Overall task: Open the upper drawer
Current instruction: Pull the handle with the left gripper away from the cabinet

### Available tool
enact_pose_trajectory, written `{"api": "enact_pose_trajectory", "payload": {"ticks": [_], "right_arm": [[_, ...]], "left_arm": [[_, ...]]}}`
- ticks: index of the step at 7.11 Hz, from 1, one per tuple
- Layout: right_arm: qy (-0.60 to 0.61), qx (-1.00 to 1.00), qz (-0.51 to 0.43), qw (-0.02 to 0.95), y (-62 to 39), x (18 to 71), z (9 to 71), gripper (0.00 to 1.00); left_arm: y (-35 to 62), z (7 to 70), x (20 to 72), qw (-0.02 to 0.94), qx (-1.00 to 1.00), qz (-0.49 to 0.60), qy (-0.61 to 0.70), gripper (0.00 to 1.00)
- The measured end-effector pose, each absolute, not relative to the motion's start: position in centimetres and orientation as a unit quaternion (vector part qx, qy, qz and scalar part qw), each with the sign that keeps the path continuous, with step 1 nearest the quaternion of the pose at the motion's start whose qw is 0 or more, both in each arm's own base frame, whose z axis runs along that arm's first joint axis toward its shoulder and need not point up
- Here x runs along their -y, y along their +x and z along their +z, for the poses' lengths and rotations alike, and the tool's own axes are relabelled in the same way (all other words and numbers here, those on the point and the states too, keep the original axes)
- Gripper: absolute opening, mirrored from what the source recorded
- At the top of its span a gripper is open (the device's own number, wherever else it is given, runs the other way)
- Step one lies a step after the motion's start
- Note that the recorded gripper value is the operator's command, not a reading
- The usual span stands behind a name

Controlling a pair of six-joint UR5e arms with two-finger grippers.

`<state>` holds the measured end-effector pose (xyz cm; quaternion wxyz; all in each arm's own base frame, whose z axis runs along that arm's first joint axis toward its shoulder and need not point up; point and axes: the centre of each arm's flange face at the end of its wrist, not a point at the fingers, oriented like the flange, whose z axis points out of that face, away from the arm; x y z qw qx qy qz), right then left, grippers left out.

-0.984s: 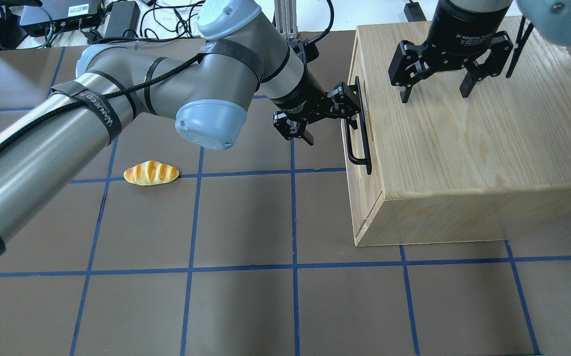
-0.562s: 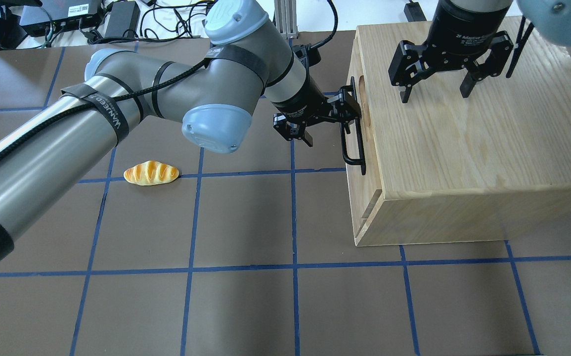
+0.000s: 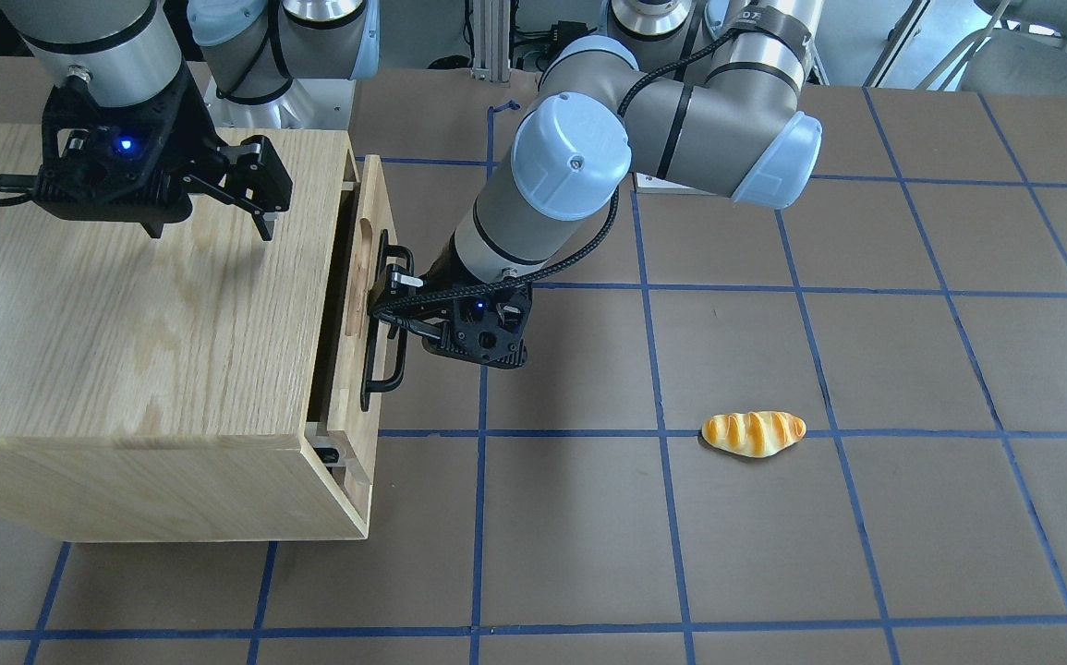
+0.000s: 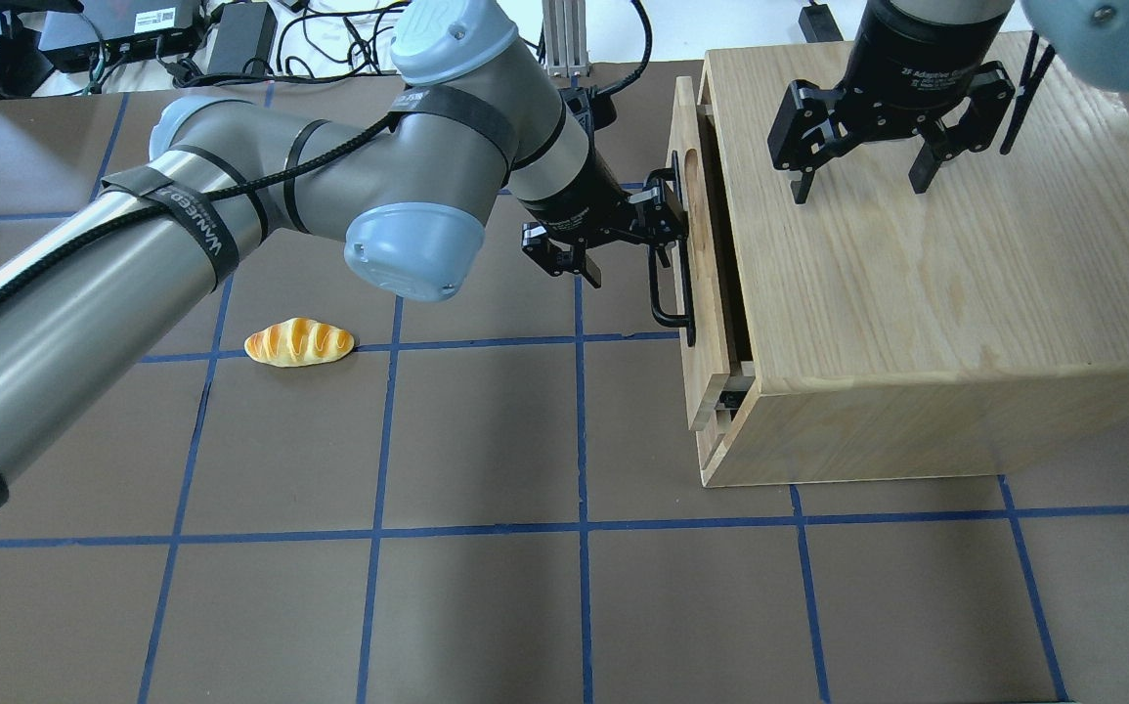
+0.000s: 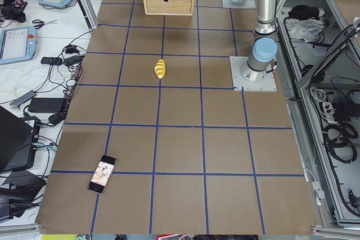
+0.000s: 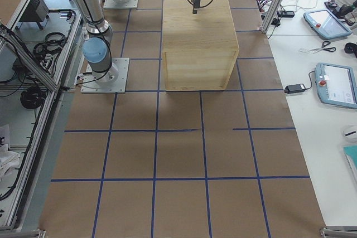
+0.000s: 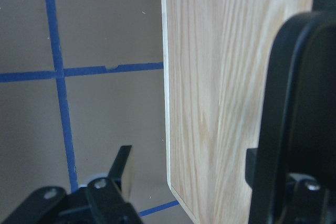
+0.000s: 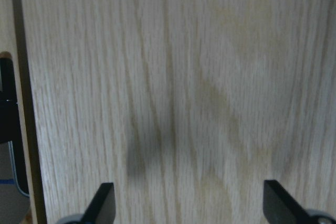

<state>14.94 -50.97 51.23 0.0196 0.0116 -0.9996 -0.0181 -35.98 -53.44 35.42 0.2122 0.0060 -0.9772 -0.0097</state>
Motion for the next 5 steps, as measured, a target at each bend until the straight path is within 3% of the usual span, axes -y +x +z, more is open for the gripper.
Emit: {"api": "enact_pose_trajectory", "payload": {"ticks": [1,5], "right_arm": [[0.012,1.0,-0.018,0.02,14.9,51.0,51.2,1.0],[0.012,1.0,-0.018,0.02,14.9,51.0,51.2,1.0]], "left_arm": [[-35.2,35.7,53.8,0.213,0.977,-0.007,0.012,0.96],[-32.8,35.7,54.8,0.213,0.977,-0.002,0.019,0.98]]}}
